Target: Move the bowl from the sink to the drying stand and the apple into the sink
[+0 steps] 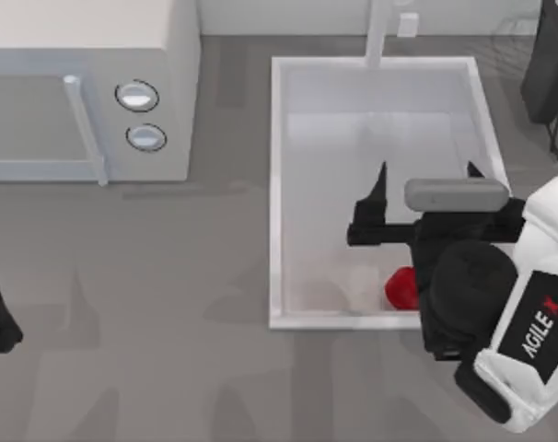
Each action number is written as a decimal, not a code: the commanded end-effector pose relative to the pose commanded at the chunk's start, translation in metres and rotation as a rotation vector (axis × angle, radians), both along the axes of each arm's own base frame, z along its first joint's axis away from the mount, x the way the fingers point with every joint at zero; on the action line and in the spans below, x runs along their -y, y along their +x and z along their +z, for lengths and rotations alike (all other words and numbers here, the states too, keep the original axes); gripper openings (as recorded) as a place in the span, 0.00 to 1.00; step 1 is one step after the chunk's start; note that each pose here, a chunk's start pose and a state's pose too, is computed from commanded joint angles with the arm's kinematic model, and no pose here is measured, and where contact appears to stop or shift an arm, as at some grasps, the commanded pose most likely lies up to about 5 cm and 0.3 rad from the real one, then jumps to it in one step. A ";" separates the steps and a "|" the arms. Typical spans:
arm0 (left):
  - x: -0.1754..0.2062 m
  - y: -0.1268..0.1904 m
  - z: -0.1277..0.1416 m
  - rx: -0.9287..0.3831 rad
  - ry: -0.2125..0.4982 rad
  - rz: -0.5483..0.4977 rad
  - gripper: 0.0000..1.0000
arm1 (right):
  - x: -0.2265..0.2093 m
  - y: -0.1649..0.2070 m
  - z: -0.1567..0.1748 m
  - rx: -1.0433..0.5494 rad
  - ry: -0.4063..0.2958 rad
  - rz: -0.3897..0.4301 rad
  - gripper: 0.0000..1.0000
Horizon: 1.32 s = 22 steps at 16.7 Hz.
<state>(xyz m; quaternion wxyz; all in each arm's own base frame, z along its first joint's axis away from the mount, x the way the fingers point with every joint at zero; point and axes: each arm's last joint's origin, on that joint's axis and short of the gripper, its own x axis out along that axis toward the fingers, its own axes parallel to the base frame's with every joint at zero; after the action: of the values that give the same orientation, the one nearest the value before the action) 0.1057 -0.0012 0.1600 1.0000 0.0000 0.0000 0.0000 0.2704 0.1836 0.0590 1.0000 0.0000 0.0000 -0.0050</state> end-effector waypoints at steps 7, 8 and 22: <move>0.000 0.000 0.000 0.000 0.000 0.000 1.00 | 0.019 -0.006 0.011 -0.056 -0.025 0.027 1.00; 0.000 0.000 0.000 0.000 0.000 0.000 1.00 | 0.028 -0.009 0.016 -0.081 -0.035 0.036 1.00; 0.000 0.000 0.000 0.000 0.000 0.000 1.00 | 0.168 -0.132 0.081 -0.169 0.013 0.056 1.00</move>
<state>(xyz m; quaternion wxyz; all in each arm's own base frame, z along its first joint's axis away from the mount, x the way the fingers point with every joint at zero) 0.1057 -0.0012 0.1600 1.0000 0.0000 0.0000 0.0000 0.1383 0.0159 0.1402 0.9961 0.0062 0.0846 0.0229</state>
